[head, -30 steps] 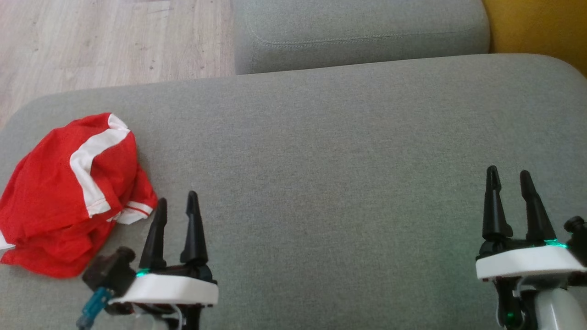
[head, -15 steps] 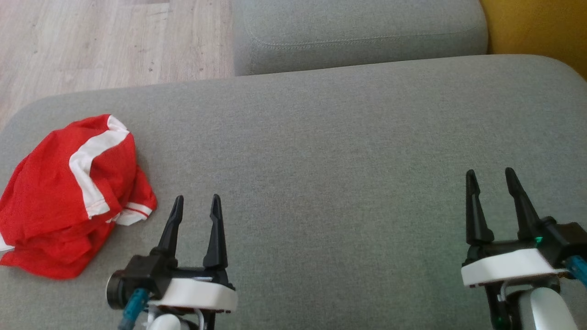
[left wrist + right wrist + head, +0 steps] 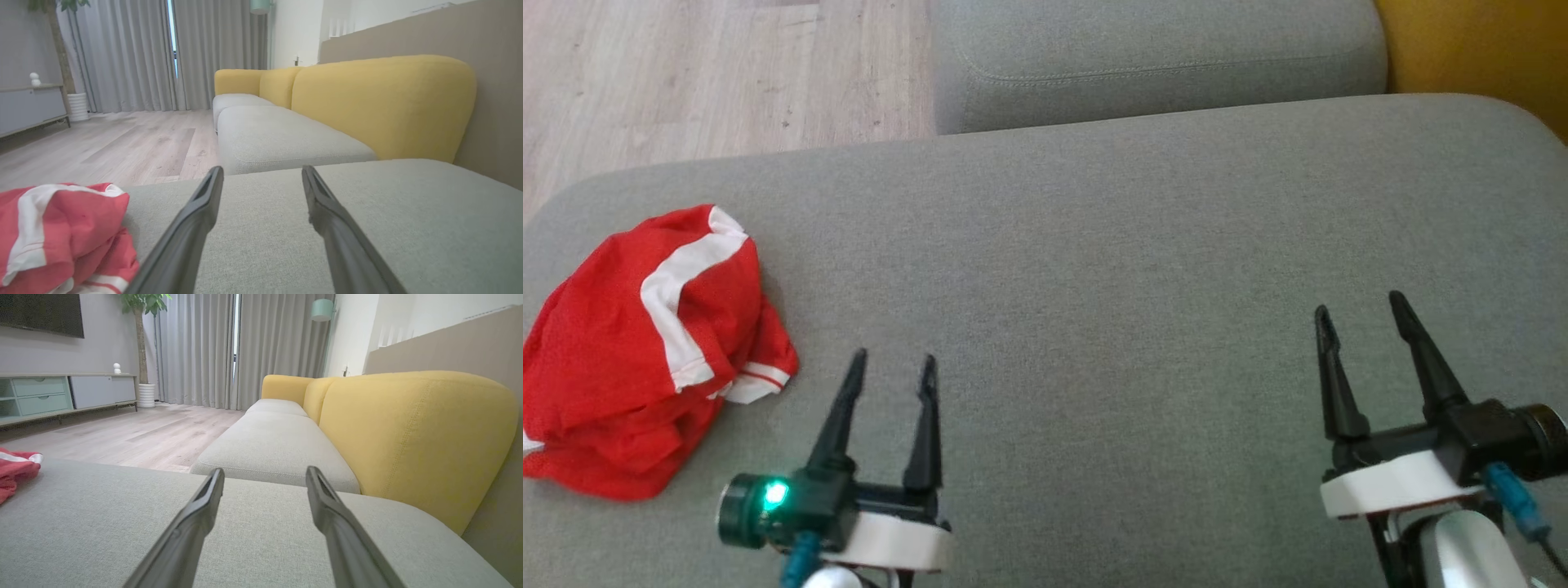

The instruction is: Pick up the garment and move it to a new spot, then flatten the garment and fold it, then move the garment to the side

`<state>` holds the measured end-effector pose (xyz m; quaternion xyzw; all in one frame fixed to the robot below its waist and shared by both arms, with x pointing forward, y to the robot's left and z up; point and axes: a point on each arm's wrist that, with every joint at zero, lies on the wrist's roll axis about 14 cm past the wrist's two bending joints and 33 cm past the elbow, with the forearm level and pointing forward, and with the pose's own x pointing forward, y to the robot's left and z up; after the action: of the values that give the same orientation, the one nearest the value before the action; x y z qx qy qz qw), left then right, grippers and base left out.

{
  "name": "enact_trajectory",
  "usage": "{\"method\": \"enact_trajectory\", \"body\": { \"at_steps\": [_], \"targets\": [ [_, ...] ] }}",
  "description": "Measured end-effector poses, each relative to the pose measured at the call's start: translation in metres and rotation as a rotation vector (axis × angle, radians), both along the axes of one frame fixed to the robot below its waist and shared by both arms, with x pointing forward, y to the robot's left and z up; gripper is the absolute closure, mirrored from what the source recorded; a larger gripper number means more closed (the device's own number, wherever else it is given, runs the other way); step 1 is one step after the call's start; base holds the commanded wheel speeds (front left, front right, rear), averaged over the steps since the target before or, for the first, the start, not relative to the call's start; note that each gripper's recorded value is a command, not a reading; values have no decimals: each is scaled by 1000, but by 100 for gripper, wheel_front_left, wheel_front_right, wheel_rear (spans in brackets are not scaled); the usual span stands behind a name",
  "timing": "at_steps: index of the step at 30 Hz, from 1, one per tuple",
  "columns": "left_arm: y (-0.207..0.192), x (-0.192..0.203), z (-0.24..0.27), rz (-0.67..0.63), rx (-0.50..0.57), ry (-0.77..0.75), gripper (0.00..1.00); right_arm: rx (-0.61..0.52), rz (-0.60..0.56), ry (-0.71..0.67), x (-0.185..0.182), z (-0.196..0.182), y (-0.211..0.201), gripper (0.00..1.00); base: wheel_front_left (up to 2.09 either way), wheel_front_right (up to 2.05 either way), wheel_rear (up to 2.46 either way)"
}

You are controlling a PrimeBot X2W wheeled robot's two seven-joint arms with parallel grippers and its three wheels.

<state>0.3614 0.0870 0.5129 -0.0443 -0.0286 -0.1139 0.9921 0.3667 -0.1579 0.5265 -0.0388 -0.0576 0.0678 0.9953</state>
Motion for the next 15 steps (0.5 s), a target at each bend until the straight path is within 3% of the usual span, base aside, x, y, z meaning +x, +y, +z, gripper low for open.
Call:
{"method": "enact_trajectory", "body": {
  "at_steps": [6, 15],
  "targets": [
    [-12, -5, -4, -41, 84, -24, 0, -41, 34, -37, -1, 8, 11, 0, 0, 0, 0],
    [6, 4, 20, 4, -59, -78, 0, 63, 24, -76, 0, 19, 7, 0, 0, 0, 0]
  ]
}}
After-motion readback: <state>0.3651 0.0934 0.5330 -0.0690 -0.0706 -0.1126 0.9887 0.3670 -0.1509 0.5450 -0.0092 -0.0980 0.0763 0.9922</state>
